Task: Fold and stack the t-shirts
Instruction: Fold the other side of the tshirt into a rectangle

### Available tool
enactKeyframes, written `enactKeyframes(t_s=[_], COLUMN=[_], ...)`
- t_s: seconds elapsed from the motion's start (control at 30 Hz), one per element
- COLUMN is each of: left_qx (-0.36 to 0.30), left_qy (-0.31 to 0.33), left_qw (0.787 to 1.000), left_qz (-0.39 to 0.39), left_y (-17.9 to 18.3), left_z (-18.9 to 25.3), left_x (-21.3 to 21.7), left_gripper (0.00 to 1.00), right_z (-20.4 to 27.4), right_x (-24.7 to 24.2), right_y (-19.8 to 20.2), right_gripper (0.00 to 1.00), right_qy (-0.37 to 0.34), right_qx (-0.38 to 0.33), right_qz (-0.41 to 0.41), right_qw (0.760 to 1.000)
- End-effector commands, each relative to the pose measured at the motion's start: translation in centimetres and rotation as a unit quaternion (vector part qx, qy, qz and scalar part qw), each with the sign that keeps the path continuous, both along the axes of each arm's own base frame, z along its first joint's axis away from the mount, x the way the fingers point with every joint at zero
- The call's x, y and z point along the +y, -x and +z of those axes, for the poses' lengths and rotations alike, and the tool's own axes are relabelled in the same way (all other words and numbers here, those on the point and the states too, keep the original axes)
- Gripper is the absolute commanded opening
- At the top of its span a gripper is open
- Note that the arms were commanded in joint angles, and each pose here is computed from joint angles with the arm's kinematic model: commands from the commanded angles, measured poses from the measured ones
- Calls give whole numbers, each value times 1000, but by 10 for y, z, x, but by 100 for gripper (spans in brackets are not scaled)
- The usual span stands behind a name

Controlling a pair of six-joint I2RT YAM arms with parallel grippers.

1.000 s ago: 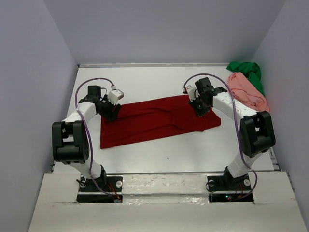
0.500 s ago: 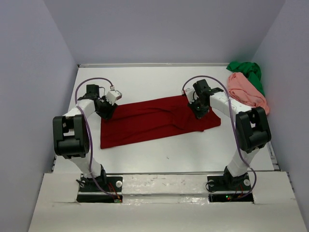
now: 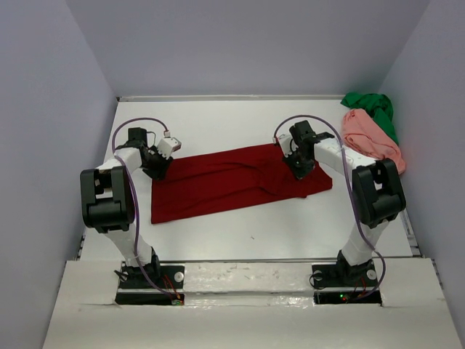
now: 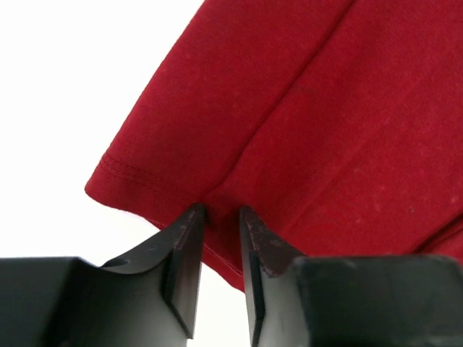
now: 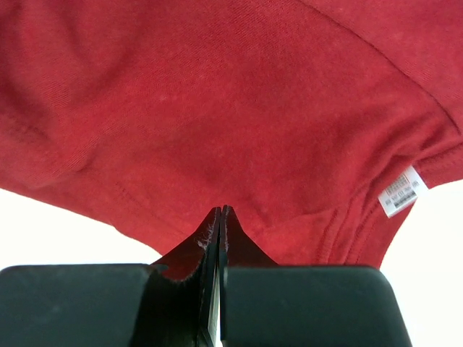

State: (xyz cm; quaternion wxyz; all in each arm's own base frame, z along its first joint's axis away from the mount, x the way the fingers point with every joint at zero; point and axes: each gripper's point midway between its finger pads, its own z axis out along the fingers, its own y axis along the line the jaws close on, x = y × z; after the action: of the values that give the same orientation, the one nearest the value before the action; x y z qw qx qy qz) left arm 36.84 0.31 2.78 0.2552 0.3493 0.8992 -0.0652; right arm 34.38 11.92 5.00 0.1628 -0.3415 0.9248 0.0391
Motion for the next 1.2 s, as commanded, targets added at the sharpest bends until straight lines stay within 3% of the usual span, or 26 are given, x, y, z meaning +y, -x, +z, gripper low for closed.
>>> enactKeyframes(t_s=[0.0,0.17,0.33,0.63,1.17], left_qx=[-9,-8,-3,-5,3], left_qy=[1,3,3,4,19], left_qw=[1000,1000,1000,1000,1000], left_qz=[-18,-22,-19,-15,-13], left_y=[-6,-2,0,-1,0], left_z=[9,10,9,16,12], left_x=[0,-2,-1,-1,-6], left_gripper=[34,11,0,0,0], right_z=[-12,-9,30,91,25], right_x=[-5,5,20,22,15], right_y=[-22,-50,-75,-99,-142], right_gripper=[0,0,0,0,0], right_qy=[19,1,-29,-72,-48], right_qx=[-10,-18,-49,-91,-73], right_qz=[-20,-33,-20,-8,-35], right_qw=[1000,999,998,993,996])
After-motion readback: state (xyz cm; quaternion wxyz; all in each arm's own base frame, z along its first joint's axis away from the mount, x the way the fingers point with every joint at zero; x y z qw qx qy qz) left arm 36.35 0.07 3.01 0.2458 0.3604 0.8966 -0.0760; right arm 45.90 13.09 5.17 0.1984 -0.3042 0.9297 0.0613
